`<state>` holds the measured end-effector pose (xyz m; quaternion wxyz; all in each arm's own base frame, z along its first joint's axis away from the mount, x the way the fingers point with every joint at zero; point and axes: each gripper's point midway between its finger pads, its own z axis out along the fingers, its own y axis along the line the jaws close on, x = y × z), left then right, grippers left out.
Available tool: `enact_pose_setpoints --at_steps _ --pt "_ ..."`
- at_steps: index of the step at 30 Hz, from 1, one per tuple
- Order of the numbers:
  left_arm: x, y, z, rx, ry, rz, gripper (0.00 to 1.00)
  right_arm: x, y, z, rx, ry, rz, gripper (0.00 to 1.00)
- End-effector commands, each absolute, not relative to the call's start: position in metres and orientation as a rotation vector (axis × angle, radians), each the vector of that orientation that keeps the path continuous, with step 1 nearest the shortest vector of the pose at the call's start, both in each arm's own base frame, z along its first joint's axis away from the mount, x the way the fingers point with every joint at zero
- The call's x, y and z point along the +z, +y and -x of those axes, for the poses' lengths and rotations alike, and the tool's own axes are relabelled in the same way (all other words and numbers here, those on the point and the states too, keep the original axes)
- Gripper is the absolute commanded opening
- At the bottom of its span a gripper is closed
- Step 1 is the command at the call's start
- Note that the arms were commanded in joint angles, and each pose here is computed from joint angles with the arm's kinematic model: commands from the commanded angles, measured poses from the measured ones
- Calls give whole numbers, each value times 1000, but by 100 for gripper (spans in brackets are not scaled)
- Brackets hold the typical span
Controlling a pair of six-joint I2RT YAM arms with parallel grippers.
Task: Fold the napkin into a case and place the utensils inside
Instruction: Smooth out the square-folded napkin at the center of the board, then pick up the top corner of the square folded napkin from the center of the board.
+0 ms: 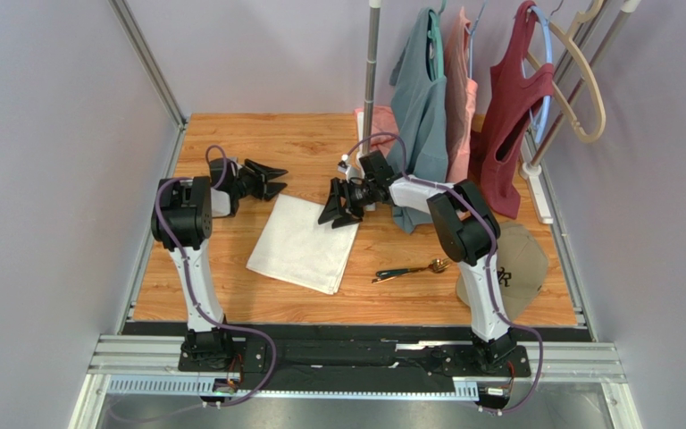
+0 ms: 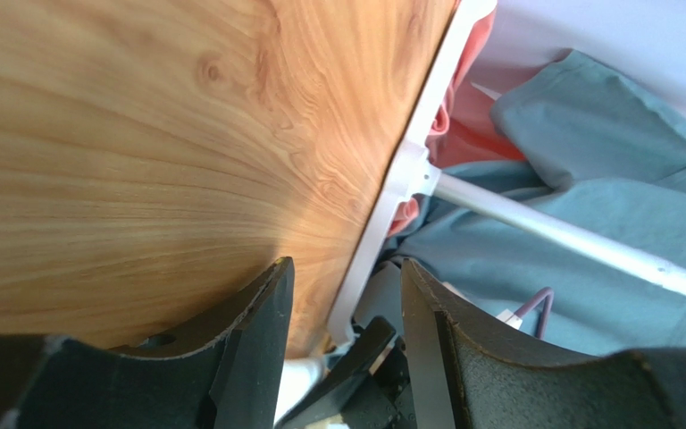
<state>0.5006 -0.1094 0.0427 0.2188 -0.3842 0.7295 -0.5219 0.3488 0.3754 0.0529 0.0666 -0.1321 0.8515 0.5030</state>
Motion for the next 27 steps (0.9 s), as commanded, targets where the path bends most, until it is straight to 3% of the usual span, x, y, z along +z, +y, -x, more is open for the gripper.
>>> enact_pose_setpoints --at_steps 1,5,12,18,27 --pt "103 -109 -504 -1513 2014 883 57 79 388 -362 1446 2509 478 70" --pt "162 -112 -455 -1365 2133 689 59 113 396 -374 1368 2476 501 74" --pt "161 -128 -326 -788 2388 241 60 153 352 -397 1009 2587 187 78" --pt "151 -172 -252 -683 2461 -42 54 147 286 -365 770 2626 24 79" --pt "114 -254 -203 -583 2600 -511 41 129 244 -308 727 2673 53 77"
